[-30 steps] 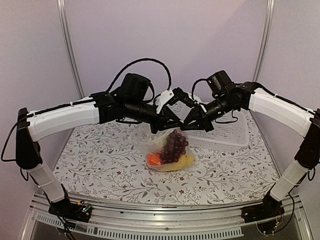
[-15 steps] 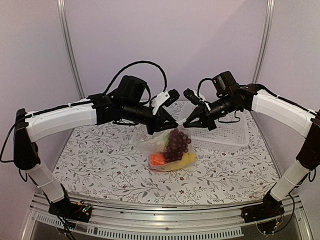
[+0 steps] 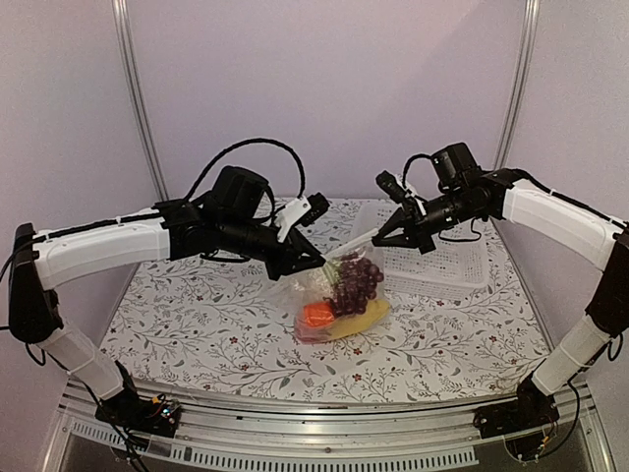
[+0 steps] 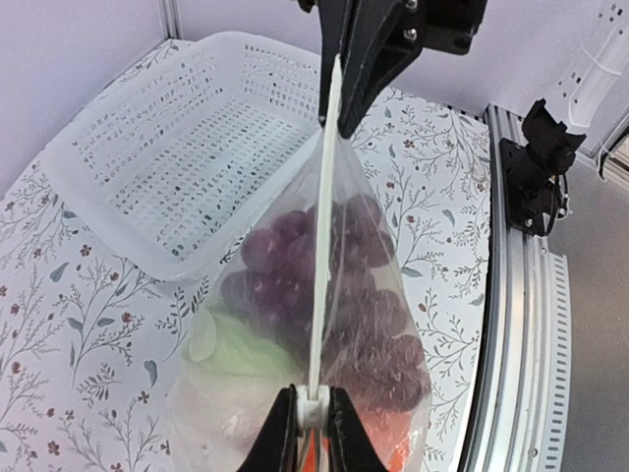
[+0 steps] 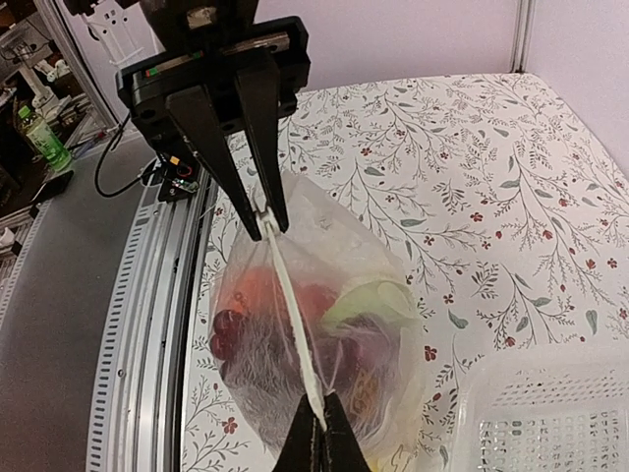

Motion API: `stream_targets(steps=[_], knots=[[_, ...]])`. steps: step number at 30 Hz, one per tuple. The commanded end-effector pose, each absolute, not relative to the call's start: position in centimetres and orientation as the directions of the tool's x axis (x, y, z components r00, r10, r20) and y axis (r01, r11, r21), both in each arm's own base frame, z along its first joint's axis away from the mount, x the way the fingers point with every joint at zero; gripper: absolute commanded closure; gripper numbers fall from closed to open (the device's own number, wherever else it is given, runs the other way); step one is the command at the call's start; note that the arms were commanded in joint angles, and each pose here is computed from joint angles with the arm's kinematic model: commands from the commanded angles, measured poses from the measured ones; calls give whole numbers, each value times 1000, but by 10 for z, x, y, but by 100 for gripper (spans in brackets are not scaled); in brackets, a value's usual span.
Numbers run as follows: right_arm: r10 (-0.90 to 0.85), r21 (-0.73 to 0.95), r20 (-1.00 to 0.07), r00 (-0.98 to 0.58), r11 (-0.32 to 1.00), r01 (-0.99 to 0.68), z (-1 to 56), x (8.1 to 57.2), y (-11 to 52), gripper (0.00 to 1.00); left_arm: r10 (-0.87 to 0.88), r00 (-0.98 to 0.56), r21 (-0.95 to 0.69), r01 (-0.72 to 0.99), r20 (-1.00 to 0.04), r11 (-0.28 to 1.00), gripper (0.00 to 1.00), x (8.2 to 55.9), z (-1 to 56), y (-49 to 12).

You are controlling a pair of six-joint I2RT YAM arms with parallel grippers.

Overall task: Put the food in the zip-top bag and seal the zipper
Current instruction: Zip the zipper of the food storage bag.

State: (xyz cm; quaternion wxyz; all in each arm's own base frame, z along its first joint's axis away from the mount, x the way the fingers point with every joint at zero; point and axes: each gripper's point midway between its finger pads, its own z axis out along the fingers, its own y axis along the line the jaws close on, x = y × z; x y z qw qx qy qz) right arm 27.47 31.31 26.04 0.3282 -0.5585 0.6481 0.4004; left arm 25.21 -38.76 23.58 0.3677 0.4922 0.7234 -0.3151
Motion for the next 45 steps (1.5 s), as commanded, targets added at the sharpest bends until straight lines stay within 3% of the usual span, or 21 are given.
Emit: stream_targets(steps=[1, 32, 37, 45], knots=[[-422, 100, -896, -138, 110, -989, 280, 286, 296, 100, 526, -343, -127, 906, -778, 403, 90, 251, 211, -351], [-412, 146, -892, -187, 129, -981, 273, 298, 293, 100, 487, -413, -135, 851, -770, 507, 92, 252, 190, -312], [-393, 141, -904, -170, 101, -985, 283, 325, 310, 100, 478, -378, -4, 788, -793, 616, 100, 295, 208, -301], [-317, 105, -942, -114, 43, -994, 310, 394, 353, 100, 528, -260, 250, 660, -809, 708, 100, 355, 257, -266]])
